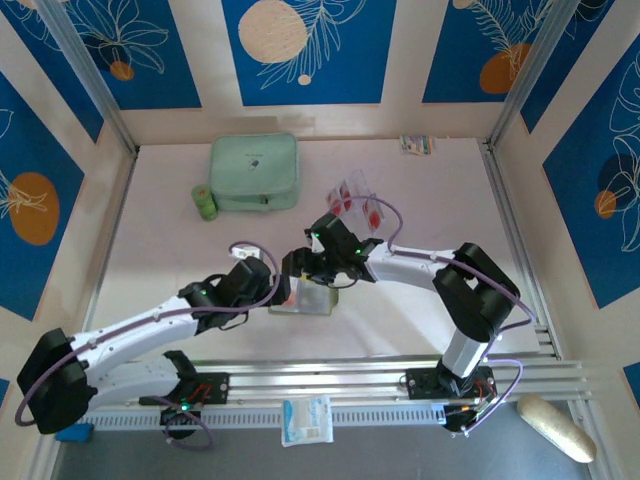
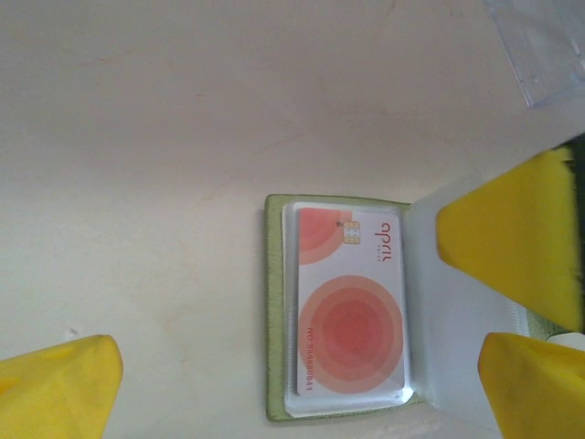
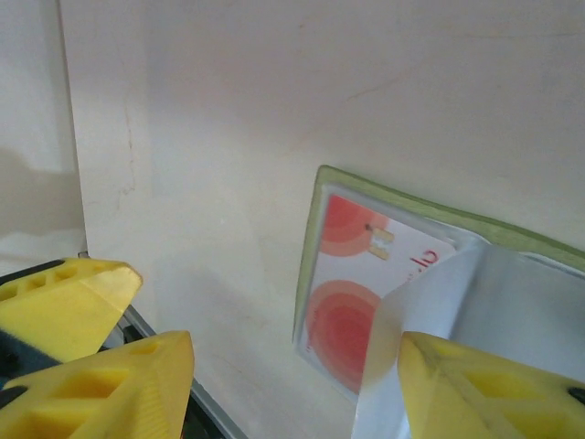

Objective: Put the credit cards into the card holder

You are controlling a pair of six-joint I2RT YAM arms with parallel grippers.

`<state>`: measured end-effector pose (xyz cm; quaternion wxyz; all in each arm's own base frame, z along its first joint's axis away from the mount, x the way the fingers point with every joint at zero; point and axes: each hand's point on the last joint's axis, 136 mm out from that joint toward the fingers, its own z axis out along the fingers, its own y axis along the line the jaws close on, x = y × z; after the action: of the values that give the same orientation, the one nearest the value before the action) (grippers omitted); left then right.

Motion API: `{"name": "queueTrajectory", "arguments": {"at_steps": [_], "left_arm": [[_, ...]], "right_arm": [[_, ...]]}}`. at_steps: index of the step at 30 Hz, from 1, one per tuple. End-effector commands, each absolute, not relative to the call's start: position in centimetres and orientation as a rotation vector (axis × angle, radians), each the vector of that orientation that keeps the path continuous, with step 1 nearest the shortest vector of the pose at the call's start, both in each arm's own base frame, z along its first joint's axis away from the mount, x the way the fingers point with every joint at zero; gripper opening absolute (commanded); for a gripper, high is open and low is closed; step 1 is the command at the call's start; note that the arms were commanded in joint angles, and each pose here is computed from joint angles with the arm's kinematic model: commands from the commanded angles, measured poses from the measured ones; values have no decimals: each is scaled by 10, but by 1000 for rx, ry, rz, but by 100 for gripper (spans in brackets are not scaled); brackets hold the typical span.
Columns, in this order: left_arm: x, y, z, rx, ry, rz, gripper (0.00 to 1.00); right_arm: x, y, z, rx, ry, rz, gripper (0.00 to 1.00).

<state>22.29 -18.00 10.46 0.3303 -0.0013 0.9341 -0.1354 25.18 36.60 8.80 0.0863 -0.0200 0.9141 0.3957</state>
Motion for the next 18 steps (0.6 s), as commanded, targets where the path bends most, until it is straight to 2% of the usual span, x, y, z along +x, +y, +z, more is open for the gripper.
{"name": "queueTrajectory", "arguments": {"at_steps": [1, 11, 18], "left_arm": [[220, -159, 102, -55, 2440, -283, 100], [217, -147, 108, -85, 2419, -272, 100], [216, -144, 105, -95, 2420, -260, 100]], "right_arm": [[246, 376, 79, -62, 2784, 1168, 62], [252, 399, 51, -68, 2838, 1151, 62], [252, 397, 65, -77, 2799, 1216, 61]]}}
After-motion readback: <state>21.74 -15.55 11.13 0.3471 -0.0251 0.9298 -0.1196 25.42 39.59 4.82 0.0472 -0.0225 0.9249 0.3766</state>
